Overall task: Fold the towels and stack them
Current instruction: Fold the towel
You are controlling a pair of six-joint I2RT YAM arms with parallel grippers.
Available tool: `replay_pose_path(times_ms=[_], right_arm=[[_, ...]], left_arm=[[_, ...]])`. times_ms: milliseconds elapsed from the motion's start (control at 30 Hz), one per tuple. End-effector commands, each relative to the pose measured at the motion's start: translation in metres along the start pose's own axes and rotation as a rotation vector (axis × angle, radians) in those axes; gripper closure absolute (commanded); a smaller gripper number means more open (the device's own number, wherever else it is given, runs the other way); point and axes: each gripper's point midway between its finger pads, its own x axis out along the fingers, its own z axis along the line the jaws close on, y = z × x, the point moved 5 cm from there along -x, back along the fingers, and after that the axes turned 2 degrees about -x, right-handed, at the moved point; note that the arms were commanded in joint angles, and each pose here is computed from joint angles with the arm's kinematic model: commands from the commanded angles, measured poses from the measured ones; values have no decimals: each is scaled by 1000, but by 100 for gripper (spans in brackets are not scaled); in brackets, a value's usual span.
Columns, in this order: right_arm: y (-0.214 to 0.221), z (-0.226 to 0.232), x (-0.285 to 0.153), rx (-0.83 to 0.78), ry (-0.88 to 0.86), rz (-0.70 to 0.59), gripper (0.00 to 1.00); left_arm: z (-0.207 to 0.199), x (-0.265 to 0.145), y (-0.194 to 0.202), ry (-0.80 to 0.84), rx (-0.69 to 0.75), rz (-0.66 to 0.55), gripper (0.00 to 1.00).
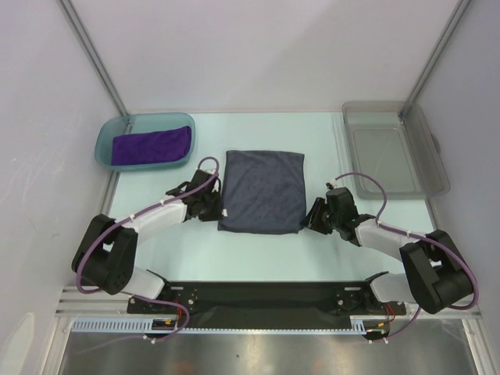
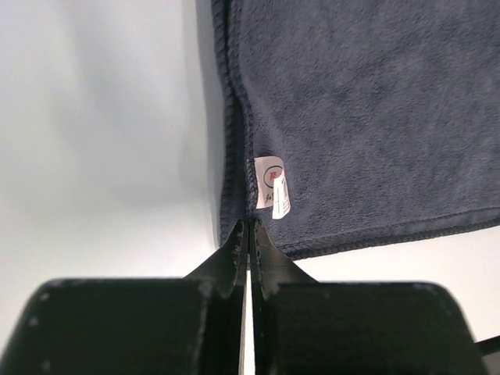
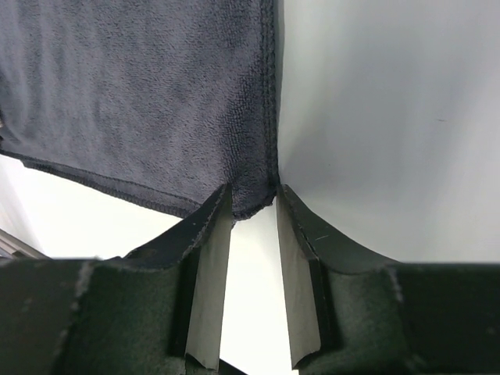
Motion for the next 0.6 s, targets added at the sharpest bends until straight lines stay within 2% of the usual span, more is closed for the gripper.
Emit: replay_pose_path(times_ms=[0, 333, 400, 567], right_arm=[[-6, 4, -3, -2, 4, -23, 65], [1, 0, 4, 21, 22, -13, 69], [1, 2, 6, 23, 11, -11, 75], [-3, 5, 6, 26, 0, -14, 100]], left_arm=[[-9, -5, -14, 32, 20, -22, 100], [-10, -4, -11, 39, 15, -2, 100], [-10, -5, -10, 38, 13, -1, 100], [-11, -9, -12, 46, 8, -5, 100]])
